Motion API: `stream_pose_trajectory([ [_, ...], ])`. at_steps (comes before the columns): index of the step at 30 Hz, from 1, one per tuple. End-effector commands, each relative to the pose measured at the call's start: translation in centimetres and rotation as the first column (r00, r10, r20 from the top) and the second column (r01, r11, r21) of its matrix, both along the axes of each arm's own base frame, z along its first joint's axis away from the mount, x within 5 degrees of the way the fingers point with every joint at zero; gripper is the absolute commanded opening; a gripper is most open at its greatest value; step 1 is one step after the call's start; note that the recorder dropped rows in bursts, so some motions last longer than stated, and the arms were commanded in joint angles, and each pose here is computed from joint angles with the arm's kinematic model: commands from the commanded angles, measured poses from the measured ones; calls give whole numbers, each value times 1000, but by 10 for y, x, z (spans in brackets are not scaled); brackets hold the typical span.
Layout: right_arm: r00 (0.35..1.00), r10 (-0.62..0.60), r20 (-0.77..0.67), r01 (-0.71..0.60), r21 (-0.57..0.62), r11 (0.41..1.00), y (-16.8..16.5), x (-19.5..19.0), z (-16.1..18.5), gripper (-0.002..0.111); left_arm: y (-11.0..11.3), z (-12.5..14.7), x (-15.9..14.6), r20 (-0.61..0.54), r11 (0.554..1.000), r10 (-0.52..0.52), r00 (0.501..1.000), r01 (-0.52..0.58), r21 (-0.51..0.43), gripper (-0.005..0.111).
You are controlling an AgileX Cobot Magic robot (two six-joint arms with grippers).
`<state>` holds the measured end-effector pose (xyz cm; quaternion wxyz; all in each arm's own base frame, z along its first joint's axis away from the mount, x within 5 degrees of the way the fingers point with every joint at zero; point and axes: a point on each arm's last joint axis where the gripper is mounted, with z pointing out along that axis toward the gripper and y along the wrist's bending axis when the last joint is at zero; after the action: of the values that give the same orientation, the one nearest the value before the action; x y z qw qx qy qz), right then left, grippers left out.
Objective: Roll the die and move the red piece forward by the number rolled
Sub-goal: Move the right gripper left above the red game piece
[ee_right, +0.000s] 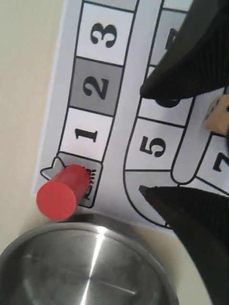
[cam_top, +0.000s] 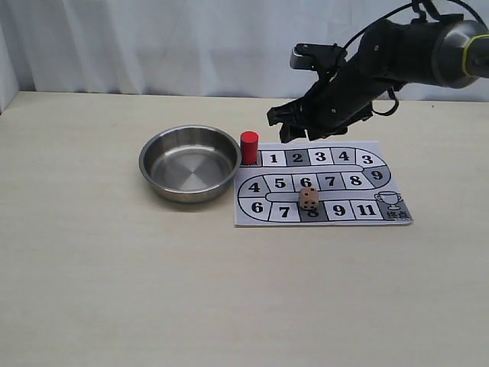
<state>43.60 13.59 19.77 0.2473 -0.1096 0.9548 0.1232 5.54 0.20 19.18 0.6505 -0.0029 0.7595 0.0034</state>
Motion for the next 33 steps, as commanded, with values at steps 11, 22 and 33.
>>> stream_pose_trajectory([
  [11, 981, 100, 164, -105, 19, 994, 48, 56, -34, 53, 0, 1, 0, 13, 1000, -2, 1000, 2, -7, 0],
  [22, 972, 100, 211, -110, 36, 993, 59, 56, -34, 60, 0, 0, 0, 11, 1000, -2, 1000, 2, -7, 0],
  [33, 959, 155, 235, -154, -20, 988, 67, 58, -53, 68, 0, 0, 0, 11, 1000, -2, 1000, 2, -7, 0],
])
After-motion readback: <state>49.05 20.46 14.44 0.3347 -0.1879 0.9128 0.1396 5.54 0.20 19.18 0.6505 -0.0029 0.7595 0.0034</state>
